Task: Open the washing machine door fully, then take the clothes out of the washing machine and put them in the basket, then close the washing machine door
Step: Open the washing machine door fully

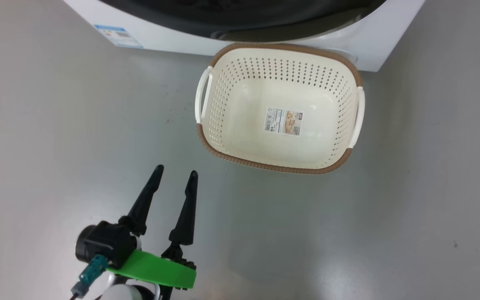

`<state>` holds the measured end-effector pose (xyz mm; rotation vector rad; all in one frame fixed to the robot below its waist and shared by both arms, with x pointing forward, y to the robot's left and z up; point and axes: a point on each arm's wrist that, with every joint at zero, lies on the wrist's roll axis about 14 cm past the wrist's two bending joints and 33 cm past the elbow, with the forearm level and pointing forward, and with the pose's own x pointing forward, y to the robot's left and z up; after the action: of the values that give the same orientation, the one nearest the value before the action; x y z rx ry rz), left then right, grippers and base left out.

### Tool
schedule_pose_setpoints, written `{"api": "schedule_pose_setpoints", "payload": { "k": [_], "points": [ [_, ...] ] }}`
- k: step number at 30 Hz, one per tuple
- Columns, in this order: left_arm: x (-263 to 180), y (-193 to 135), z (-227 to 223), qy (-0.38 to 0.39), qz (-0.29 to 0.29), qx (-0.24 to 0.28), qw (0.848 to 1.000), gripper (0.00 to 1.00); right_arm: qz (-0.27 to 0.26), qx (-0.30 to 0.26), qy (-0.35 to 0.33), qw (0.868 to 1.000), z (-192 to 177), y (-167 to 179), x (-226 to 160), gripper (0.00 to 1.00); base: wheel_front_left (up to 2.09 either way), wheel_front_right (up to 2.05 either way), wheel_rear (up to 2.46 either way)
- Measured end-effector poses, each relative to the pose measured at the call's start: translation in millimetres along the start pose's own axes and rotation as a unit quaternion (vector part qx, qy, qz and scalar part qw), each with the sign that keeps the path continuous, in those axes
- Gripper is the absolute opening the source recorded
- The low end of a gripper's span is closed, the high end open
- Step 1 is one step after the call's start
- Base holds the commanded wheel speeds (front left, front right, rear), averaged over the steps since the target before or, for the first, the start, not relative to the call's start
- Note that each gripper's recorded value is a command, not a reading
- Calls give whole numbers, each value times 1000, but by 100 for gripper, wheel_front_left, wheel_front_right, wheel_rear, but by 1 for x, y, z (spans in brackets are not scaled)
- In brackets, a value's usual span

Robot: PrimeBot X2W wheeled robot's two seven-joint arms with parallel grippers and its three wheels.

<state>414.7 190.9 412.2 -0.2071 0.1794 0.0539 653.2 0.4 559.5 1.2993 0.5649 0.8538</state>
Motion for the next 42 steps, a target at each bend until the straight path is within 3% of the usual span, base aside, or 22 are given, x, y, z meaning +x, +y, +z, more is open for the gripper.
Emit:
{"api": "schedule_pose_setpoints", "payload": {
  "k": [12, 21, 42],
  "points": [
    [6, 6, -5, 7, 9, -5, 1000, 100, -18, 6, 39, 999, -8, -25, 25, 0, 0, 0, 0],
    [6, 5, 2, -3, 10, -7, 1000, 100, -28, -12, 69, 997, -21, -20, 25, 0, 0, 0, 0],
    [-16, -14, 33, -45, -15, -3, 999, 100, -19, -26, 189, 981, -127, 17, -11, 0, 0, 0, 0]
  ]
}}
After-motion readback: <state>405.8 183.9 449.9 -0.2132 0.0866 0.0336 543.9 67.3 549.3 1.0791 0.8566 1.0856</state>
